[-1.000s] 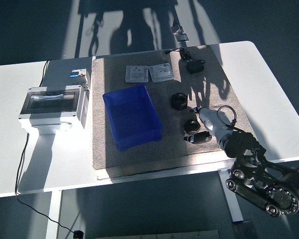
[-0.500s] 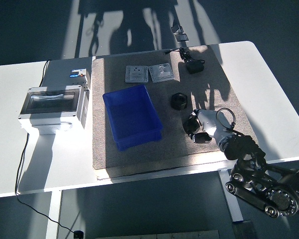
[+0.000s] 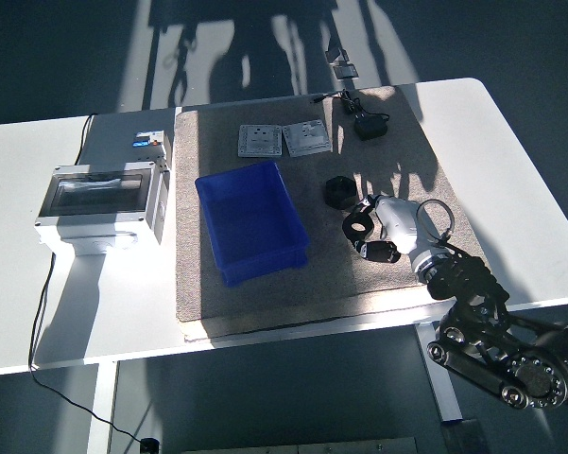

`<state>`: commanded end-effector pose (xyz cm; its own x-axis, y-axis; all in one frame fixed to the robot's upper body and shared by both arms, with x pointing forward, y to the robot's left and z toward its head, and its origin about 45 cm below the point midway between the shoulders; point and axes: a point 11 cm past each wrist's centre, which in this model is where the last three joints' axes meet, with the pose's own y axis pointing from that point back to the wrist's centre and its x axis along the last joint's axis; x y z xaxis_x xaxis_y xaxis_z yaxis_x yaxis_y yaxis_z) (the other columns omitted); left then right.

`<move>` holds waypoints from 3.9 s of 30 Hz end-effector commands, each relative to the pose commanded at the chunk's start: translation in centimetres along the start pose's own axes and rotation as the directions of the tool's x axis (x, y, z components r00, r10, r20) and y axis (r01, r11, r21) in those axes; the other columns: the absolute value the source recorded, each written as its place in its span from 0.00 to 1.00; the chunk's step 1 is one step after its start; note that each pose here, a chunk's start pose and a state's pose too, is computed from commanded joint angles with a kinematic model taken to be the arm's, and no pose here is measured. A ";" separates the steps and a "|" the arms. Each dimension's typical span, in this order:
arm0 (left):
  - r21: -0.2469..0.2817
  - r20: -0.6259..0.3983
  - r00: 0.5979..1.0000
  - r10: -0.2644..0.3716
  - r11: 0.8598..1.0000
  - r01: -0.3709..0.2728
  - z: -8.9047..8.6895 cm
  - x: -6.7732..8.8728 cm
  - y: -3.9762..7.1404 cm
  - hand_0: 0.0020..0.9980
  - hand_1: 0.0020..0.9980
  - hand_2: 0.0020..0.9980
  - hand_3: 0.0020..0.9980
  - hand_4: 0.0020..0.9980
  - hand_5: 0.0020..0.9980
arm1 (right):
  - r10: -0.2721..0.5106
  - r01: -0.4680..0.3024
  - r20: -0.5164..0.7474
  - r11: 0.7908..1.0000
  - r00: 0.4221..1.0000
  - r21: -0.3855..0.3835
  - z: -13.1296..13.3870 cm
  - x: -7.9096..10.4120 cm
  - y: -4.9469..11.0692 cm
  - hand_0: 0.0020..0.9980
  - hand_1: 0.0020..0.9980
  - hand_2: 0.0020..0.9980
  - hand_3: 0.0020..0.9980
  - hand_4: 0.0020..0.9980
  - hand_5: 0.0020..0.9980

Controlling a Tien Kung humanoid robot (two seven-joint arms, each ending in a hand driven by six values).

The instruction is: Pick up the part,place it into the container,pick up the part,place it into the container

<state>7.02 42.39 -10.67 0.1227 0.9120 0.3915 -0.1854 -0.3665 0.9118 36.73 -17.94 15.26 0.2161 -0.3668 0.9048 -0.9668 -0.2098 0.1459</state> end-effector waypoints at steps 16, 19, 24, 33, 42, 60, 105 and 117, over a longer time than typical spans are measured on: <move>-0.006 -0.004 1.000 0.011 1.000 -0.011 0.2 0.4 0.0 0.69 0.65 0.63 0.56 0.45 0.54 | 0.035 -0.064 0.113 0.962 0.993 0.265 -10.3 1.4 -1.4 0.44 0.35 0.56 0.65 0.43 0.00; -0.009 -0.007 1.000 0.014 1.000 -0.014 0.4 0.5 0.0 0.69 0.65 0.63 0.56 0.44 0.55 | 0.008 -0.017 0.028 0.941 1.000 0.337 -12.1 0.6 -1.1 0.47 0.38 0.60 0.66 0.46 0.00; -0.013 -0.012 1.000 0.019 1.000 -0.020 0.5 0.6 0.0 0.69 0.65 0.63 0.56 0.44 0.55 | -0.051 0.075 -0.079 0.940 0.996 0.334 -12.4 -0.7 -1.5 0.70 0.73 0.77 0.67 0.58 0.04; -0.018 -0.014 1.000 0.027 0.999 -0.027 0.7 0.9 0.0 0.69 0.65 0.63 0.56 0.44 0.55 | -0.060 0.100 -0.130 0.939 0.990 0.328 -12.5 -0.8 -1.8 0.97 1.00 0.99 0.90 0.69 0.13; -0.020 -0.012 0.999 0.031 0.999 -0.032 0.8 1.0 0.0 0.69 0.65 0.62 0.55 0.44 0.55 | 0.020 0.011 -0.106 0.961 0.994 0.278 -11.5 1.5 -2.8 1.00 1.00 1.00 0.94 0.89 0.32; -0.032 -0.022 0.999 0.040 0.999 -0.041 1.1 1.2 0.0 0.69 0.65 0.61 0.55 0.43 0.52 | -0.037 0.032 -0.084 0.998 0.996 -0.054 -3.5 0.7 -8.0 0.98 0.97 0.99 0.92 0.89 0.32; -0.046 0.007 0.999 0.051 0.998 -0.050 1.0 1.4 0.0 0.69 0.65 0.61 0.54 0.41 0.51 | -0.158 0.146 -0.086 0.980 0.984 -0.137 -0.5 -2.5 -7.0 0.72 0.56 0.69 0.71 0.86 0.33; -0.044 -0.002 0.999 0.050 0.998 -0.051 0.9 1.3 0.0 0.69 0.65 0.61 0.55 0.41 0.51 | -0.139 0.127 -0.084 0.983 0.987 -0.129 -0.6 -2.5 -6.9 0.71 0.57 0.65 0.37 0.88 0.36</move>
<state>8.08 43.44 -10.07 0.1115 0.8926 0.4368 -0.2340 -0.4036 0.8845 42.81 -15.08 12.26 0.3360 -0.2570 0.9061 -0.9408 -0.1364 0.3102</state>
